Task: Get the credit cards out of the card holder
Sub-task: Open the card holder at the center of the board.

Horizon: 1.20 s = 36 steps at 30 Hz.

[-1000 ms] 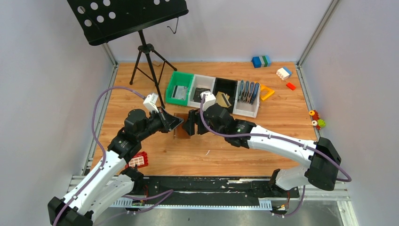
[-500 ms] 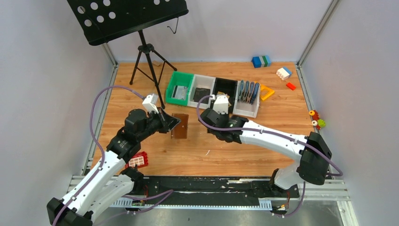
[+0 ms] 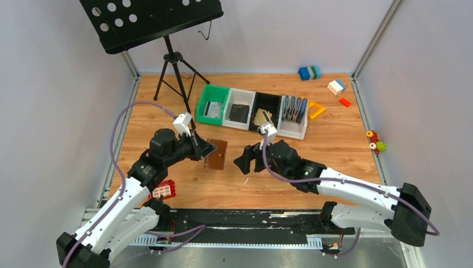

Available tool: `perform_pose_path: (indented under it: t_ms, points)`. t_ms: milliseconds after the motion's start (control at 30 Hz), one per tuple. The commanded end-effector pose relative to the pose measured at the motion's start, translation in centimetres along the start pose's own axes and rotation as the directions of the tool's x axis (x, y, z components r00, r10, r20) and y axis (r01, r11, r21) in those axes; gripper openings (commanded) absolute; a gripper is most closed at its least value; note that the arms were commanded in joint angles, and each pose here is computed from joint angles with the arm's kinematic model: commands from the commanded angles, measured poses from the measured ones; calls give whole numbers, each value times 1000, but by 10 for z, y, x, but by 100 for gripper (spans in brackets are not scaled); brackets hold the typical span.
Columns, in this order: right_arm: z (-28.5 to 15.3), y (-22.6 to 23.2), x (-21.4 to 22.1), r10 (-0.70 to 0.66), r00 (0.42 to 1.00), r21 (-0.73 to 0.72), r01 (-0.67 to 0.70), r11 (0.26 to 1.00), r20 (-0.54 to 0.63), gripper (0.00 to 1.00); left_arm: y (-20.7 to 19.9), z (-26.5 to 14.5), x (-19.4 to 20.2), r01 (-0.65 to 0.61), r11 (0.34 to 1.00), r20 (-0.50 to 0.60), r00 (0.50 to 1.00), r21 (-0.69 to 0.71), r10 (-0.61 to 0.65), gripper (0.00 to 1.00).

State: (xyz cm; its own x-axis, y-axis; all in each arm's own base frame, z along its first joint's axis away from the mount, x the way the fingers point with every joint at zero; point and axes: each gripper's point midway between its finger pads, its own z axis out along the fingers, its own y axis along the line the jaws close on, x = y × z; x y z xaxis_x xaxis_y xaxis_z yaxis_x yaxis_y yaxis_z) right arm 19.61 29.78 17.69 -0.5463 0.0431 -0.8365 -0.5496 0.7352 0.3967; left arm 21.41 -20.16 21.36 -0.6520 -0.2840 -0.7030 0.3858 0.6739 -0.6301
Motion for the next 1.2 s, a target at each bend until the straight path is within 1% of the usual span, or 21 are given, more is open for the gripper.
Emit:
perform_pose_path:
  t_ms: [0, 67, 133, 200, 267, 333, 400, 567, 600, 633, 700, 833, 933, 1000, 1167]
  points:
    - [9, 74, -40, -5, 996, -288, 29, 957, 84, 82, -36, -6, -18, 39, 989, 37, 998, 140, -44, 0]
    - [15, 80, -38, -17, 998, -281, 31, 959, 55, 84, -39, -7, -16, 67, 984, 34, 997, 166, -73, 0]
    - [19, 86, -39, -8, 998, -293, 26, 956, 62, 84, -43, -8, -14, 89, 978, 26, 995, 189, -96, 0]
    - [24, 79, -39, 13, 998, -251, 4, 968, 66, 80, -46, -9, -13, 101, 974, 21, 994, 203, -107, 0]
    - [27, 70, -39, 30, 997, -194, -17, 981, 64, 69, -47, -11, -11, 105, 973, 16, 994, 208, -111, 0]
    - [26, 61, -39, 55, 996, -151, -43, 988, 76, 51, -45, -11, -10, 108, 973, 14, 994, 203, -113, 0]
    - [20, 55, -42, 76, 992, -138, -62, 989, 104, 31, -45, -12, -9, 107, 973, 16, 994, 202, -113, 0]
    - [6, 54, -40, 101, 986, -175, -78, 981, 129, 3, -37, -8, -3, 91, 979, 12, 995, 184, -95, 0]
    - [4, 53, -39, 102, 986, -181, -78, 980, 128, 0, -33, -6, 0, 86, 980, 8, 996, 177, -89, 0]
    - [2, 53, -37, 104, 987, -182, -80, 980, 125, 0, -28, -4, 3, 75, 984, 2, 997, 162, -77, 6]
    - [0, 48, -33, 110, 987, -171, -89, 981, 119, 0, -13, 4, 11, 60, 992, -20, 998, 109, -58, 22]
    - [-1, 41, -19, 142, 986, -156, -127, 980, 86, 0, 19, 20, 38, 25, 999, -93, 995, 25, -23, 45]
    - [2, 37, 0, 192, 981, -142, -187, 972, 26, 0, 33, 29, 60, 17, 1000, -148, 989, 20, -14, 49]
    - [6, 33, 17, 221, 975, -129, -221, 967, -15, 0, 41, 33, 77, 24, 999, -183, 983, 27, -19, 56]
    - [21, 15, 54, 258, 963, -46, -262, 964, -84, 0, 49, 40, 110, -25, 997, -238, 970, 73, 42, 74]
